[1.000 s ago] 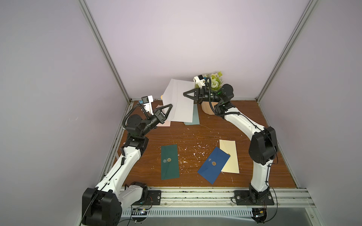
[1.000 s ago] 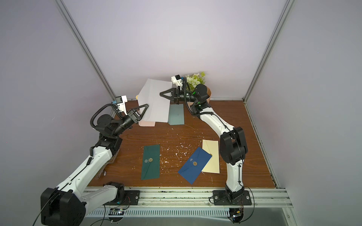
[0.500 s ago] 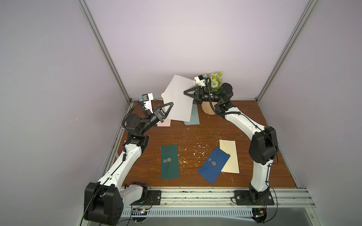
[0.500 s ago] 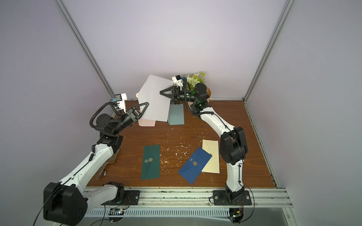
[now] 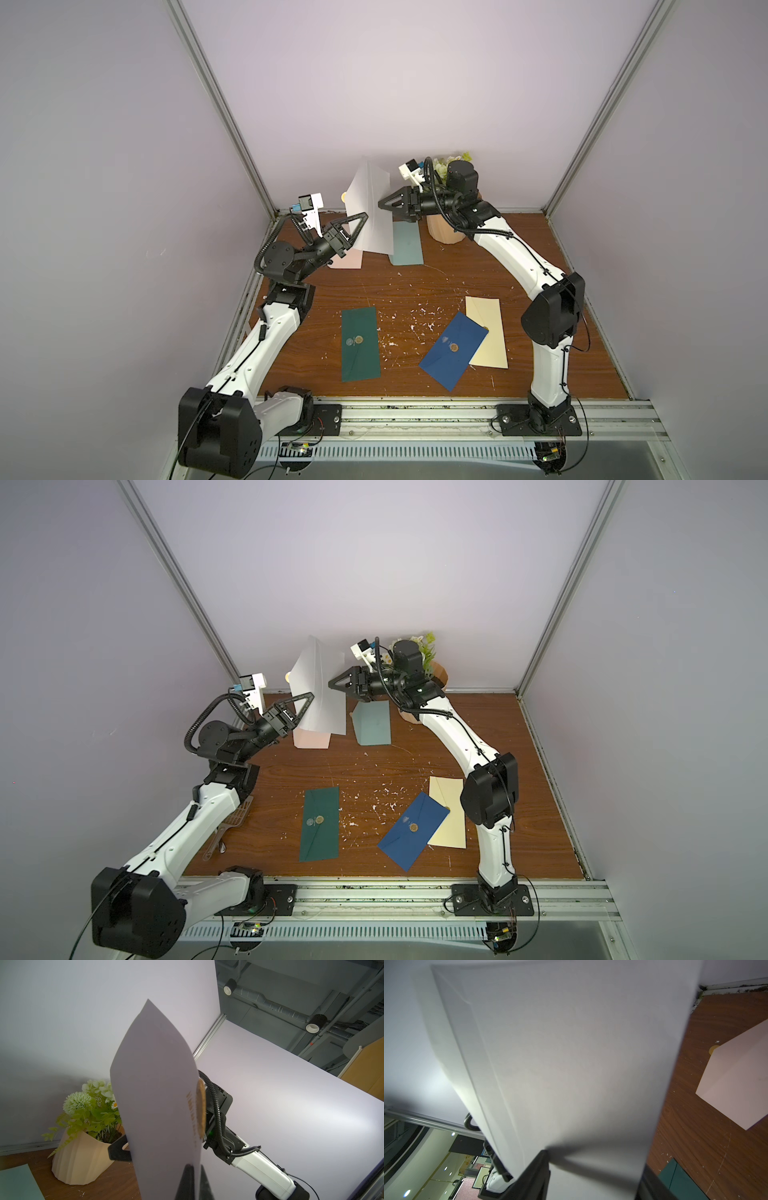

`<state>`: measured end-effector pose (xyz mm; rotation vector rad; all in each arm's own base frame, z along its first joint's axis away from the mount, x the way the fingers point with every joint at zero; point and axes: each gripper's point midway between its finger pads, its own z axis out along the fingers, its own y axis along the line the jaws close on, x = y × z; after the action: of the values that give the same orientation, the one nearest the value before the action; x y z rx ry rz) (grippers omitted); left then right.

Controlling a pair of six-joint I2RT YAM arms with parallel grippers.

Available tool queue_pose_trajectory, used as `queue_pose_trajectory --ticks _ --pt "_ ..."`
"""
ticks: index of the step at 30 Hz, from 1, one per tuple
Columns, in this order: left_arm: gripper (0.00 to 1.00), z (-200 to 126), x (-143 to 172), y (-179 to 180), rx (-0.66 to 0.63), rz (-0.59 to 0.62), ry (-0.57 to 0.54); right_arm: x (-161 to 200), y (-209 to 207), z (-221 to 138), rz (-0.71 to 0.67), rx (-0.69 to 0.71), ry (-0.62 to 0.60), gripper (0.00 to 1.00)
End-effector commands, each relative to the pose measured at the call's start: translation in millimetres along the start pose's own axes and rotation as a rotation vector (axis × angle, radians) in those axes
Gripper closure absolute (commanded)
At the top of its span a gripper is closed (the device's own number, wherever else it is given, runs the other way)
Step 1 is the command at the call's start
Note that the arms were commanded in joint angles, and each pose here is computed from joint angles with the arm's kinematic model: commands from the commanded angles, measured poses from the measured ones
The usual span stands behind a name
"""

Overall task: Open the envelope
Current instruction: Place the envelope at the center of the board.

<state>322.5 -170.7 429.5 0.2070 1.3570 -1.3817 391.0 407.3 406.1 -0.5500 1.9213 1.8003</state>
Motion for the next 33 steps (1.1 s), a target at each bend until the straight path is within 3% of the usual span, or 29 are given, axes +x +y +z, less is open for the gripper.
queue_pose_trajectory --ticks 1,6,12,23,28,33 --pt "1.00 -1 -10 3 -0.055 0.055 -0.017 4 -7 -1 -0.045 0.092 0.008 0.38" --pt "1.00 -41 4 74 -0.464 0.039 -0.008 -9 -34 -31 -0.081 0.323 -0.061 0.38" --pt "1.00 -115 17 121 -0.768 -0.063 -0.086 -13 -46 -65 -0.111 0.473 -0.118 0.38" --pt "1.00 -171 51 164 -0.993 -0.130 -0.051 -3 -55 -74 -0.083 0.493 -0.104 0.38" --pt "1.00 -199 49 189 -1.065 -0.187 -0.053 -2 -56 -84 -0.087 0.507 -0.104 0.38" --pt "1.00 -207 37 198 -1.103 -0.160 -0.018 -1 -58 -99 -0.091 0.531 -0.115 0.38"
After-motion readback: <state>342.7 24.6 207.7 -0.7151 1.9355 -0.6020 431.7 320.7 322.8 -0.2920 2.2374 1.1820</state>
